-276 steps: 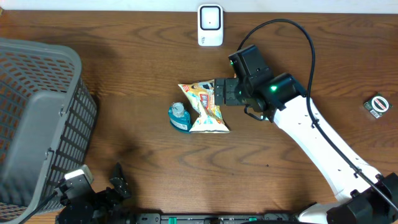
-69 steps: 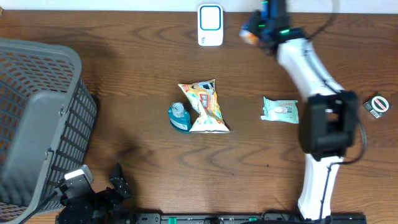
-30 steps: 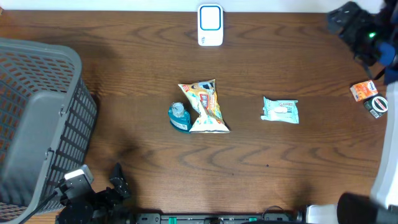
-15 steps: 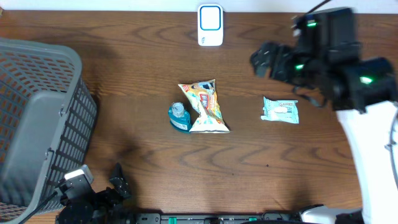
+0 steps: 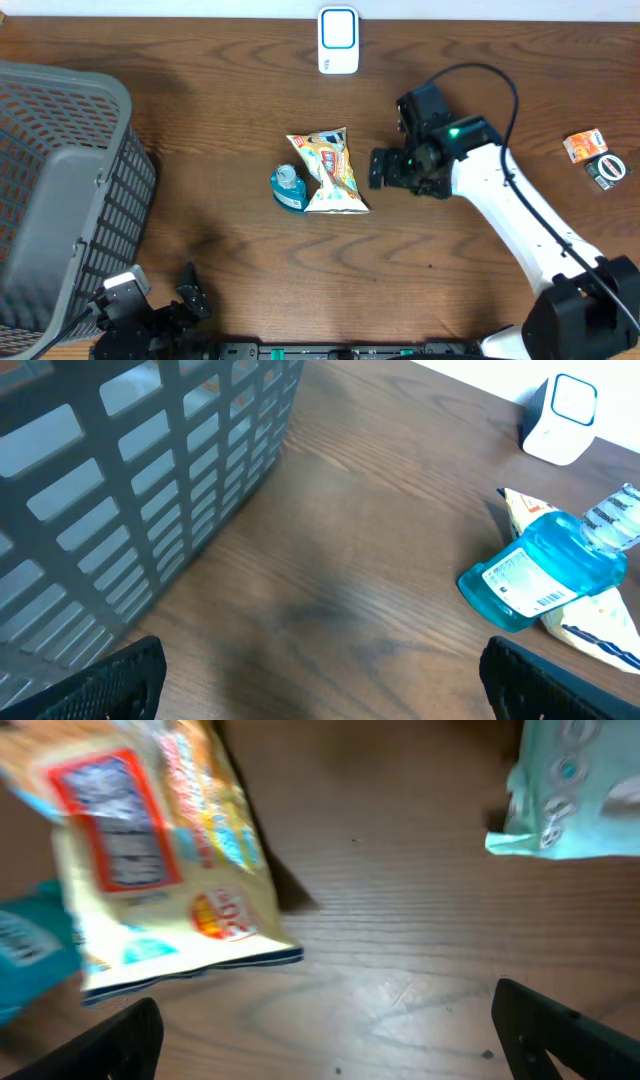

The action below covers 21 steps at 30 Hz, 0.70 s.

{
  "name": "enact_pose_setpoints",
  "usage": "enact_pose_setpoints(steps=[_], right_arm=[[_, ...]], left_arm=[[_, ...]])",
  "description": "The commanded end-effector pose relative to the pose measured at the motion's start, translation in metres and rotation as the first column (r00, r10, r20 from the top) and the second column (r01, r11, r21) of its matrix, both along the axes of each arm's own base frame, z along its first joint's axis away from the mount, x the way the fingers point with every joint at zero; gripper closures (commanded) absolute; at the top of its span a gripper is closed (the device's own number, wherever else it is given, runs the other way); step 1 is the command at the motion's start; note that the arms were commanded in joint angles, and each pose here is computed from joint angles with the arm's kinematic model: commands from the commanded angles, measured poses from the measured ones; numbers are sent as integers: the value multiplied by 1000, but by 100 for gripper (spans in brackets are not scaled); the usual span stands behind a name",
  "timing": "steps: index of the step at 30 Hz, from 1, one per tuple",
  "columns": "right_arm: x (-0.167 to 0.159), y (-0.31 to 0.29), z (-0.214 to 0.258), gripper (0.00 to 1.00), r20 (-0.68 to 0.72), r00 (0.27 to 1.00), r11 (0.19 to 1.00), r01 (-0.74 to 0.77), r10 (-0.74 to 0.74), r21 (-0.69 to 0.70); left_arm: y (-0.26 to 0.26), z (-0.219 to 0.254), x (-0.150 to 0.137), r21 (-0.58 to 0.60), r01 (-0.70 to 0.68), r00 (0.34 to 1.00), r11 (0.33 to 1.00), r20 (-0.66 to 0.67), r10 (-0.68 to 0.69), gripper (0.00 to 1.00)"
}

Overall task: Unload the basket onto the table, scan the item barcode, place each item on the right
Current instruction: 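Reach the right gripper to the mint-green Zappy wipes pack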

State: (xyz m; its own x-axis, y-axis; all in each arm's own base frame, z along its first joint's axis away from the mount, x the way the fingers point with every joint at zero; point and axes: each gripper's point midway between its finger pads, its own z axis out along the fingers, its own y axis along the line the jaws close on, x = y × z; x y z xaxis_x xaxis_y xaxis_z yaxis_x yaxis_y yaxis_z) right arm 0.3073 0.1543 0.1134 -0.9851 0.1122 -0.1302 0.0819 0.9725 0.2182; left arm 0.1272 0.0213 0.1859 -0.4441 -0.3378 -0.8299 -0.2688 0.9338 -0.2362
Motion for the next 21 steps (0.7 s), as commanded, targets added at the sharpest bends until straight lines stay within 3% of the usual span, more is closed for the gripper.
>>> enact_pose_setpoints(steps=[1, 5, 10, 14, 16, 21], right_arm=[[8, -13, -6, 1, 46, 999, 996, 14, -10, -86], [23, -50, -5, 1, 140, 989, 954, 82, -42, -288], [30, -82, -31, 21, 198, 979, 883, 138, -52, -450], [33, -86, -47, 17, 187, 980, 875, 150, -70, -461], [34, -89, -48, 1, 204, 969, 873, 216, -137, -437], [44, -79, -51, 1, 177, 944, 915, 317, -278, -249]], left_arm=[[-1, 3, -1, 12, 13, 1000, 1000, 12, -14, 1], [-1, 3, -1, 12, 13, 1000, 1000, 12, -14, 1], [-1, 3, -1, 12, 13, 1000, 1000, 12, -14, 1], [-1, 3, -1, 12, 13, 1000, 1000, 12, -14, 1], [-1, 3, -1, 12, 14, 1000, 1000, 12, -14, 1], [-1, 3, -1, 13, 14, 1000, 1000, 12, -14, 1]])
